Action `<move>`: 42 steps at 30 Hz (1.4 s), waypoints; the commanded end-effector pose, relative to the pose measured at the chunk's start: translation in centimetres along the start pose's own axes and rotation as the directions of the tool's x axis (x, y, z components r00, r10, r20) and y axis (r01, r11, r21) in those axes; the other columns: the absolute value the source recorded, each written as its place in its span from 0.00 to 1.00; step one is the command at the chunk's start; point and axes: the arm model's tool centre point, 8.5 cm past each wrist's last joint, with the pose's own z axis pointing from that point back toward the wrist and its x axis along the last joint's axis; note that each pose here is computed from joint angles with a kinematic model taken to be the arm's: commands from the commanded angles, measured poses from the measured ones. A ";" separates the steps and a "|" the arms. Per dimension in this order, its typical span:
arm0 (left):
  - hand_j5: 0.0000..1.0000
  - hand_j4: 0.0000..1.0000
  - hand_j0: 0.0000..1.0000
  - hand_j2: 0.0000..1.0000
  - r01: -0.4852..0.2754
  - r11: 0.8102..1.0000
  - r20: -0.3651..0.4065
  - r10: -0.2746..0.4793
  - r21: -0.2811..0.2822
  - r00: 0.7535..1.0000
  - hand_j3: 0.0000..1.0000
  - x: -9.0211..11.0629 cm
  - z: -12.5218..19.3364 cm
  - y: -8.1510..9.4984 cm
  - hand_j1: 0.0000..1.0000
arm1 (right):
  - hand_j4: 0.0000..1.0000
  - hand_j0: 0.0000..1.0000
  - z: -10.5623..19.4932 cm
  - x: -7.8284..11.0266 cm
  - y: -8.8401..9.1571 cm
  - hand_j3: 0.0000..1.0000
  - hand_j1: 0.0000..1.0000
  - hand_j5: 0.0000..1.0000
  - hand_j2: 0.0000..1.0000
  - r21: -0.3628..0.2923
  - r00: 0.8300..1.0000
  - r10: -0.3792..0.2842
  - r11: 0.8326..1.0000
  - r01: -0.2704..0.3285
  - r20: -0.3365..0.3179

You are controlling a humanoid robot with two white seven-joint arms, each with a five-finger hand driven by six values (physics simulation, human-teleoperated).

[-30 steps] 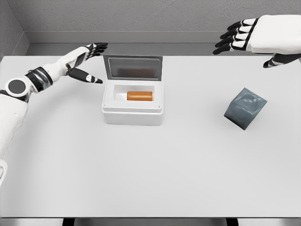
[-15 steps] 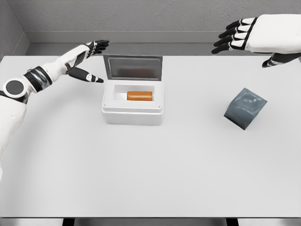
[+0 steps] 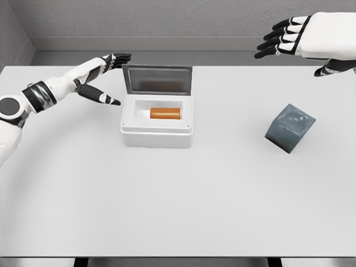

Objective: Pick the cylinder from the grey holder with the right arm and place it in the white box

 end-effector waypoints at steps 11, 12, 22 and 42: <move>1.00 1.00 1.00 1.00 -0.012 1.000 0.005 0.012 -0.011 1.000 1.00 0.3 0.5 -0.4 1.00 | 1.00 1.00 0.0 0.0 -0.1 1.00 1.00 1.00 1.00 -0.006 1.000 -0.004 1.000 0.004 -0.001; 1.00 1.00 1.00 1.00 -0.008 1.000 0.008 0.009 -0.014 1.000 1.00 0.4 0.7 -0.4 1.00 | 1.00 1.00 0.0 0.0 -0.1 1.00 1.00 1.00 1.00 -0.007 1.000 -0.003 1.000 0.003 0.000; 1.00 1.00 1.00 1.00 -0.013 1.000 0.029 0.014 -0.024 0.999 1.00 0.9 1.9 -0.7 1.00 | 1.00 1.00 -0.3 0.1 -0.2 1.00 1.00 1.00 1.00 -0.008 1.000 -0.001 1.000 0.001 0.007; 1.00 1.00 1.00 1.00 -0.025 0.992 -0.134 0.042 0.123 0.990 1.00 -3.7 10.2 2.7 1.00 | 1.00 1.00 -0.8 0.3 1.2 1.00 1.00 1.00 1.00 0.011 0.999 -0.032 0.999 0.032 0.020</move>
